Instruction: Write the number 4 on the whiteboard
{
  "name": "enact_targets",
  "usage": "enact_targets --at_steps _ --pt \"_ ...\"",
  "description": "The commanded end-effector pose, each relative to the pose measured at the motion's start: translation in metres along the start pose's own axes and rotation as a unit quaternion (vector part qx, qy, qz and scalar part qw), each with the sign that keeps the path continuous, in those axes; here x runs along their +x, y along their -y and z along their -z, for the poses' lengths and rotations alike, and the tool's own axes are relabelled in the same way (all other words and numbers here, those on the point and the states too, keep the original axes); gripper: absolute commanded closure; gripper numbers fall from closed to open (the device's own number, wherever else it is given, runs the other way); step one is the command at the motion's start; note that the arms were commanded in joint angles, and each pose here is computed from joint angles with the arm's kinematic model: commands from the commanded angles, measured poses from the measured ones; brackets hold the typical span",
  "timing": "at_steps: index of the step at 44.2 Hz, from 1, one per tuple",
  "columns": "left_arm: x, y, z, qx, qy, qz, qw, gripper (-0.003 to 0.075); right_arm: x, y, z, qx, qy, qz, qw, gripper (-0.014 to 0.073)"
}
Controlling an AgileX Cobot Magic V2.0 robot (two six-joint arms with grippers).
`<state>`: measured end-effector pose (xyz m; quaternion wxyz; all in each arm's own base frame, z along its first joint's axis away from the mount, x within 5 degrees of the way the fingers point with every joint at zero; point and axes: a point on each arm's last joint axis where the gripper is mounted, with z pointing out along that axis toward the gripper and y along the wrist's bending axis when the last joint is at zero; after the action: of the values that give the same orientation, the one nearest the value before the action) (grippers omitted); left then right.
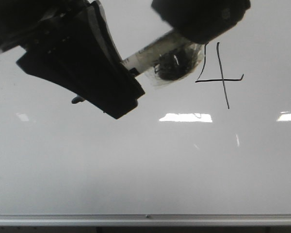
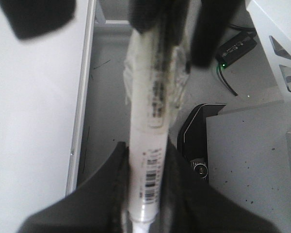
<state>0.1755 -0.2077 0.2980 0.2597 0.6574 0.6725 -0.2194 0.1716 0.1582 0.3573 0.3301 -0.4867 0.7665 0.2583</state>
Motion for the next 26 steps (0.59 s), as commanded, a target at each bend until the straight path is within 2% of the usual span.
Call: enact_targets --at_steps 1,4,9,16,19,21,24,26 --pt "-0.007 -0.009 0.017 -0.033 0.034 0.020 0.999 0.0740 -0.011 -0.003 0.039 0.056 0.090 -0.012 0.994 0.0231" --pt "0.001 -0.019 0.023 -0.051 0.031 0.047 0.997 0.0740 -0.002 -0.002 0.054 0.094 0.114 -0.032 0.989 0.0292" --pt "0.015 -0.037 0.034 -0.086 0.030 0.099 0.991 0.0740 0.026 -0.001 0.067 0.153 0.138 -0.061 0.977 0.0442" --pt "0.041 -0.055 0.053 -0.162 0.044 0.169 0.971 0.0740 0.065 -0.012 0.076 0.217 0.166 -0.082 0.958 0.0650" --pt "0.055 -0.059 0.063 -0.212 0.056 0.205 0.954 0.0740 0.079 -0.018 0.078 0.236 0.178 -0.085 0.951 0.0704" --pt "0.064 -0.060 0.072 -0.252 0.068 0.234 0.937 0.0741 0.088 -0.023 0.079 0.247 0.185 -0.085 0.947 0.0715" --pt "0.082 -0.060 0.084 -0.310 0.083 0.276 0.906 0.0741 0.097 -0.028 0.080 0.259 0.194 -0.085 0.942 0.0710" --pt "0.096 -0.060 0.093 -0.350 0.094 0.316 0.877 0.0740 0.102 -0.030 0.080 0.262 0.196 -0.085 0.941 0.0710"
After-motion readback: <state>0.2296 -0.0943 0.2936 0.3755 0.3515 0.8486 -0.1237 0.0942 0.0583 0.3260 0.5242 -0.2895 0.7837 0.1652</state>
